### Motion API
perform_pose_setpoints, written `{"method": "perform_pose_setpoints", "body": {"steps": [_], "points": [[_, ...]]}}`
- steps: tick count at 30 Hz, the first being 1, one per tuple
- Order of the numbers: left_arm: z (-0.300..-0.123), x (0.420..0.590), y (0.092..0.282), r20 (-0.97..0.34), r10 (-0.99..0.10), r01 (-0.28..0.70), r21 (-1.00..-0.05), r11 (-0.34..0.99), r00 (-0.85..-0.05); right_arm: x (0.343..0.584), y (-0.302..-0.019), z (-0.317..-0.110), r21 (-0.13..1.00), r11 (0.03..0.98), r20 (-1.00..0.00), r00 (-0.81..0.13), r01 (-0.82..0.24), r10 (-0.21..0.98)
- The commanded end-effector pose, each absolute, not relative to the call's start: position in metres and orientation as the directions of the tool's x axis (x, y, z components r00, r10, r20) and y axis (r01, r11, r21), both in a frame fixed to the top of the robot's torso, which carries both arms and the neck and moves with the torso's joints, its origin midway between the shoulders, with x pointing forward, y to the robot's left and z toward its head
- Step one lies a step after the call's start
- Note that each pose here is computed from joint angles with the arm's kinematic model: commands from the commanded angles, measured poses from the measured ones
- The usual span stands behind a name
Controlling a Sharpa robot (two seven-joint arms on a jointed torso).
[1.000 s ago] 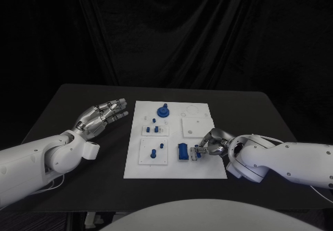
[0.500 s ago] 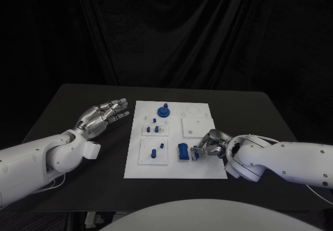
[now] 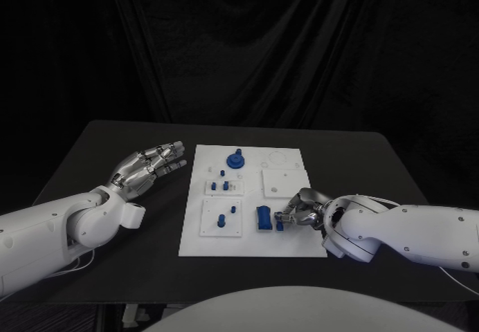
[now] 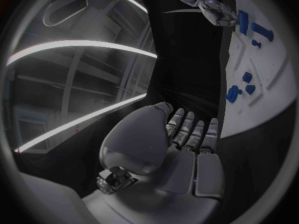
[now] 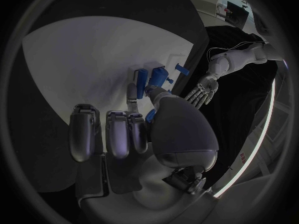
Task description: Assemble the parts on the task board
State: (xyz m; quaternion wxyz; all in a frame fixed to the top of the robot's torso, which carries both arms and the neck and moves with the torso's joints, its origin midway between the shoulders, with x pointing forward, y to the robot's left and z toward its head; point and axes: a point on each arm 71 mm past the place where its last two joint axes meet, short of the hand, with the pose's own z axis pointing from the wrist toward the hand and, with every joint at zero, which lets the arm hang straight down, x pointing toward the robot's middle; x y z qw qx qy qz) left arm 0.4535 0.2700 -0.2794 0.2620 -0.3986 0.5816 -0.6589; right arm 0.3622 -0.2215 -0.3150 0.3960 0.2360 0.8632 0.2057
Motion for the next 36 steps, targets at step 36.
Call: {"method": "perform_pose_setpoints", "body": {"steps": [36], "points": [[-0.281, 0.451, 0.272, 0.232, -0.803, -0.125, -0.973, -0.196, -0.549, 0.350, -0.232, -0.304, 0.538, 0.826, -0.650, -0.540, 0.169, 0.535]]}}
